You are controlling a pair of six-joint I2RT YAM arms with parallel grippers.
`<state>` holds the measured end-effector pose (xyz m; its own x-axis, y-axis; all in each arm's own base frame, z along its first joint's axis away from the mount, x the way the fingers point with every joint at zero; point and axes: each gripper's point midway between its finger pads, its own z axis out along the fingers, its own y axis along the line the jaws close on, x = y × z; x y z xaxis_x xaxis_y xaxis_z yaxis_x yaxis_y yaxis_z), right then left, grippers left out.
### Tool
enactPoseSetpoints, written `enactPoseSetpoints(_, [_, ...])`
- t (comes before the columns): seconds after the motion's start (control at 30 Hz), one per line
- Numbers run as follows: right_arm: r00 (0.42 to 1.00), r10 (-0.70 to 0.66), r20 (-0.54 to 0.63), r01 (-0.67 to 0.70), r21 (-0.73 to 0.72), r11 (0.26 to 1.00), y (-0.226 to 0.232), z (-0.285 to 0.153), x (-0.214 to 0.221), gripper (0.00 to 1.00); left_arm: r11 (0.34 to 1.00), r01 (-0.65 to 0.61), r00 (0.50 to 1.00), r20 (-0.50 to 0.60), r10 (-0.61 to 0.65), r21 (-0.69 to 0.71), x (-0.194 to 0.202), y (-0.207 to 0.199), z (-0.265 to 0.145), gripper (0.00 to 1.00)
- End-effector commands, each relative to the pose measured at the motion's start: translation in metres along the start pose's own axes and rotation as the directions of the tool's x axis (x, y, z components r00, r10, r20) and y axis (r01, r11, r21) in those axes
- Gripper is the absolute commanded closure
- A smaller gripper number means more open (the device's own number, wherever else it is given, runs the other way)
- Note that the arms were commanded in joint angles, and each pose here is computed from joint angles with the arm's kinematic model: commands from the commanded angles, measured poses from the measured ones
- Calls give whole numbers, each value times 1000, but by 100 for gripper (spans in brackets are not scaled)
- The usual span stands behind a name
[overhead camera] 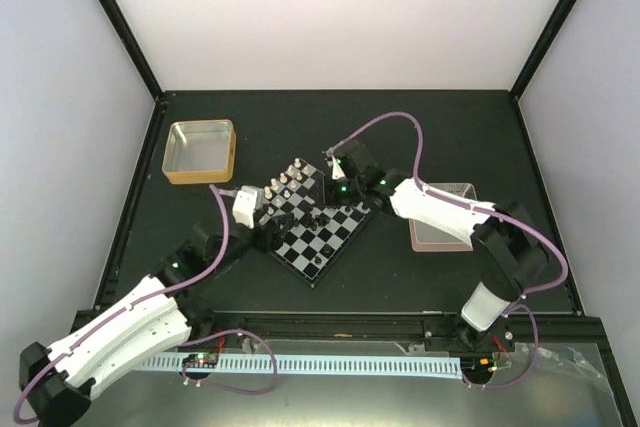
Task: Set up the chess pieces on the board
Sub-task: Pick up the chess piece from the chessboard, then place the chess piece on the chessboard.
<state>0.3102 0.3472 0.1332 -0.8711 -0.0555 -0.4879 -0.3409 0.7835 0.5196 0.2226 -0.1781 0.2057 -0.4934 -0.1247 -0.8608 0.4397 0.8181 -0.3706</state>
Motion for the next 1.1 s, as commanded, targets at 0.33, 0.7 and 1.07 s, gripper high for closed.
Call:
enactPoseSetpoints(0.33, [930, 315, -191, -368, -513, 775, 83, -65, 23, 68, 943, -48, 992, 127, 6, 330, 4, -49, 31, 41])
enactPoseSetpoints(0.7, [900, 358, -251, -435, -575, 693, 95, -83, 27, 67, 923, -135, 977, 206, 63, 361, -6, -58, 27, 51])
enactPoseSetpoints(1.07, [900, 354, -255, -435, -596, 676, 101, -88, 23, 68, 917, -168, 971, 219, 91, 363, -9, -61, 25, 87])
